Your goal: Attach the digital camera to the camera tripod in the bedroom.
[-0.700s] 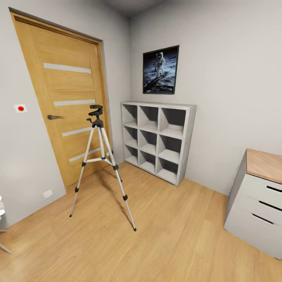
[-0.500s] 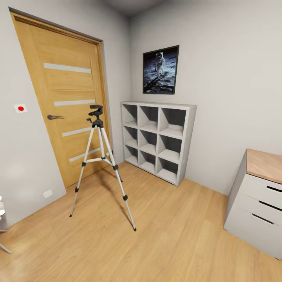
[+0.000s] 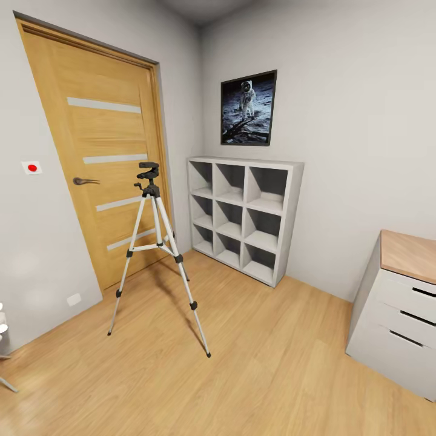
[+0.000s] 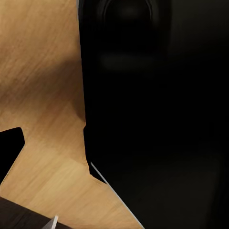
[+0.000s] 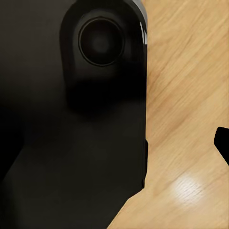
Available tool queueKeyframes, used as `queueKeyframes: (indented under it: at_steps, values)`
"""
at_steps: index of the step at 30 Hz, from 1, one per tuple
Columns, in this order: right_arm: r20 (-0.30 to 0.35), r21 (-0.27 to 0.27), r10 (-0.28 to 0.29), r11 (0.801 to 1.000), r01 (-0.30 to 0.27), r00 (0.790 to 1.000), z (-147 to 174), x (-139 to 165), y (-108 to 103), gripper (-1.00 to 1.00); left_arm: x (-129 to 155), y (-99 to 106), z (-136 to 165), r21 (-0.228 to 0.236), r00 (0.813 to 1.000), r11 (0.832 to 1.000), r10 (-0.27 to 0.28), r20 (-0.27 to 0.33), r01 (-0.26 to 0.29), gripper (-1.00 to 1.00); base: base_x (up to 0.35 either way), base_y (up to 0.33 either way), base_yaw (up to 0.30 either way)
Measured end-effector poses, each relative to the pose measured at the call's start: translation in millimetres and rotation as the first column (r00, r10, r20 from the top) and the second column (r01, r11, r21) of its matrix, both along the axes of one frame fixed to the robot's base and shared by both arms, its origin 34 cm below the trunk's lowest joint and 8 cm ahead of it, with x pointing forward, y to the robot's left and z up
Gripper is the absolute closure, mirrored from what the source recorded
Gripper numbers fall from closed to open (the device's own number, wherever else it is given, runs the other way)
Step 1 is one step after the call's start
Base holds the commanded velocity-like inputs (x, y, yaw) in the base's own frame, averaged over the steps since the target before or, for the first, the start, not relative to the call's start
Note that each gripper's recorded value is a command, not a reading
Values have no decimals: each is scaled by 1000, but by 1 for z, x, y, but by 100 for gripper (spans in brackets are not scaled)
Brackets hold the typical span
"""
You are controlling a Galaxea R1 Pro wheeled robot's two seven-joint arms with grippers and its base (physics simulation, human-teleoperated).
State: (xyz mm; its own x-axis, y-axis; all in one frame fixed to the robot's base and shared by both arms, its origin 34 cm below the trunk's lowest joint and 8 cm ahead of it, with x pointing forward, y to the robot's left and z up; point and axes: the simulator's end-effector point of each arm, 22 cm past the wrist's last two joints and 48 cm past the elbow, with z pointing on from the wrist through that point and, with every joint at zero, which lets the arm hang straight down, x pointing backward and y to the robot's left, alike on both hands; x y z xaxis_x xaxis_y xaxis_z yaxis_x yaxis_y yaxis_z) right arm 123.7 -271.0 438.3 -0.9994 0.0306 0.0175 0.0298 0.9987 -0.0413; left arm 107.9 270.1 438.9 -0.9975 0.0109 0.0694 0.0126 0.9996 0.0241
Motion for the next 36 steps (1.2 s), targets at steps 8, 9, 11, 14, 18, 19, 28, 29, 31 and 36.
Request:
queueKeyframes:
  at_steps: [8, 9, 11, 14, 18, 19, 28, 29, 31, 36]
  values:
    - [0, 0, 0, 1000, 0, 1000, 0, 0, 0, -100, 0, 0, 0, 0, 1000, 1000, 0, 0, 0, -100, 0, 0, 0]
    - [0, 0, 0, 1000, 0, 1000, 0, 0, 0, -100, 0, 0, 0, 0, 1000, 1000, 0, 0, 0, -100, 0, 0, 0]
    - [0, 0, 0, 1000, 0, 1000, 0, 0, 0, -100, 0, 0, 0, 0, 1000, 1000, 0, 0, 0, -100, 0, 0, 0]
    - [0, 0, 0, 1000, 0, 1000, 0, 0, 0, -100, 0, 0, 0, 0, 1000, 1000, 0, 0, 0, -100, 0, 0, 0]
    - [28, 3, 14, 1000, -15, 1000, -1, 19, 2, -100, 20, 13, -1, 14, 999, 1000, -4, 39, 4, -100, 0, 0, 0]
    - [36, 4, 23, 1000, -23, 999, -1, 26, 2, -100, 28, 16, -1, 17, 999, 1000, -4, 54, 3, -100, 0, 0, 0]
    - [115, 4, 39, 999, -40, 993, 1, 75, 3, -100, 65, 32, 0, 35, 990, 999, -7, 138, 3, -100, 0, 0, 0]
    - [121, 4, 40, 999, -41, 992, 1, 79, 3, -100, 66, 32, 1, 36, 990, 999, -7, 143, 2, -100, 0, 0, 0]
    - [134, 4, 42, 999, -43, 990, 2, 85, 4, -100, 68, 34, 1, 38, 989, 999, -7, 146, 2, -100, 0, 0, 0]
    - [159, 4, 45, 999, -46, 986, 3, 98, 4, -100, 69, 36, 1, 41, 989, 999, -8, 150, 2, -100, 0, 0, 0]
